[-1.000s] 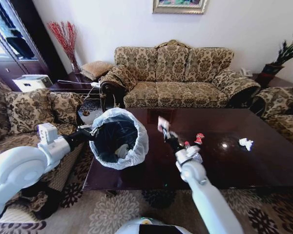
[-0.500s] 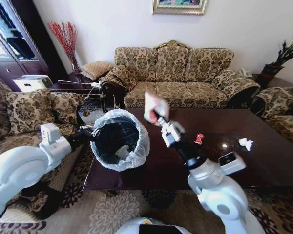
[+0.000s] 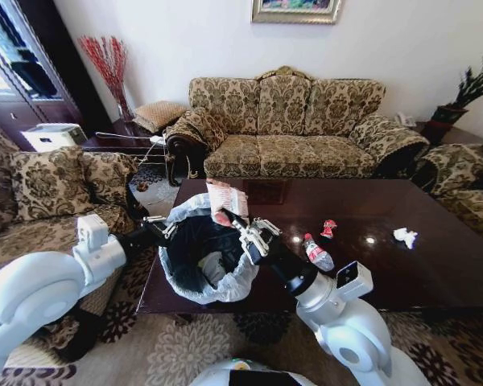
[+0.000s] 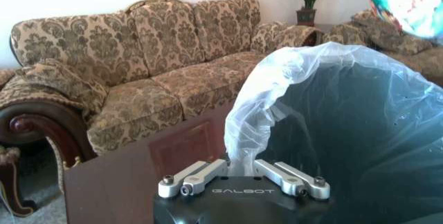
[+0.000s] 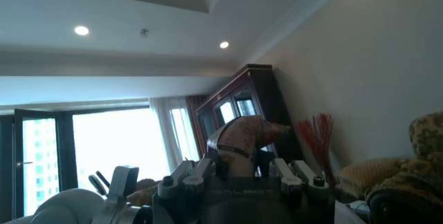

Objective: Move to the front of the table and place the trash on the table into the trash bin.

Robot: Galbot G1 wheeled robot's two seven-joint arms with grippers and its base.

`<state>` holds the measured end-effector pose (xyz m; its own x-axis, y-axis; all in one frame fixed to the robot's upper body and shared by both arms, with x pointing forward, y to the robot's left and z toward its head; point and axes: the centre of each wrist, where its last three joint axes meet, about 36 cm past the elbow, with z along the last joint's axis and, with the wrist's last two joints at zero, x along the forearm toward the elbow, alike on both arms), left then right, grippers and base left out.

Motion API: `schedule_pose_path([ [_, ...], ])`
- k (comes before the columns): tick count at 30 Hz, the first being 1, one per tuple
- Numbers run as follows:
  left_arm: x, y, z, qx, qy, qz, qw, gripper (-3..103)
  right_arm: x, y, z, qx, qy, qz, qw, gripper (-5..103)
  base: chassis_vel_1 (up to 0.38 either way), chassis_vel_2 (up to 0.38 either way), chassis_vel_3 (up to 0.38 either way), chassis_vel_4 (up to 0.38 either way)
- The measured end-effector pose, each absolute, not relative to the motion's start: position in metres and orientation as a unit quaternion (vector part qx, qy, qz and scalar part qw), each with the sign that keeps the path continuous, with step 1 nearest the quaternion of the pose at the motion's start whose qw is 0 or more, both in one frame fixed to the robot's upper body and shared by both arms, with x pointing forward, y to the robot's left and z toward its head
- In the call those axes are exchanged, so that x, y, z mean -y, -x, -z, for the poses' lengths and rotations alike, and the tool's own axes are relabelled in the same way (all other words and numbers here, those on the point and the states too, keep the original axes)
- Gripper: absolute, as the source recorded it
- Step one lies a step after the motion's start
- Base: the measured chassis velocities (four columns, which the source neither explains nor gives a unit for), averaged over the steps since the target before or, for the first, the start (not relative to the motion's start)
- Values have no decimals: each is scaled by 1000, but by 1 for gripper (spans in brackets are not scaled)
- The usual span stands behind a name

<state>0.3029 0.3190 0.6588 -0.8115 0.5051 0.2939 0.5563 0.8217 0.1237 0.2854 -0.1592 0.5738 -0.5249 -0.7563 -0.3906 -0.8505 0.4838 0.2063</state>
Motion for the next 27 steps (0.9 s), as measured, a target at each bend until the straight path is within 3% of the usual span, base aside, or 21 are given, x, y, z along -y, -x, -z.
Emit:
schedule_pose_path([
  [2, -319, -304, -660, 946, 280, 99, 129, 2, 159, -287, -573, -853, 473, -182, 128, 36, 0, 0, 0, 0],
  [3, -318, -304, -660, 945, 281, 97, 132, 2, 159, -288, -572, -852, 474, -178, 131, 46, 0, 0, 0, 0],
  [5, -318, -304, -660, 945, 282, 97, 134, 2, 158, -289, -572, -852, 476, -176, 133, 46, 0, 0, 0, 0],
  [8, -318, -305, -660, 946, 281, 91, 136, 2, 157, -291, -569, -851, 478, -171, 134, 63, 0, 0, 0, 0],
  [9, -318, -305, -660, 946, 281, 91, 136, 2, 157, -291, -569, -851, 478, -171, 134, 63, 0, 0, 0, 0],
  [18, -320, -302, -656, 947, 275, 81, 143, 2, 153, -293, -563, -852, 475, -171, 141, 98, 0, 0, 0, 0],
  [24, -339, -314, -651, 956, 226, 97, 162, 2, 166, -296, -567, -875, 419, -154, 186, 100, 0, 0, 0, 0],
  [27, -364, -333, -652, 969, 169, 88, 160, 2, 180, -292, -554, -924, 312, -127, 180, 100, 0, 0, 0, 0],
])
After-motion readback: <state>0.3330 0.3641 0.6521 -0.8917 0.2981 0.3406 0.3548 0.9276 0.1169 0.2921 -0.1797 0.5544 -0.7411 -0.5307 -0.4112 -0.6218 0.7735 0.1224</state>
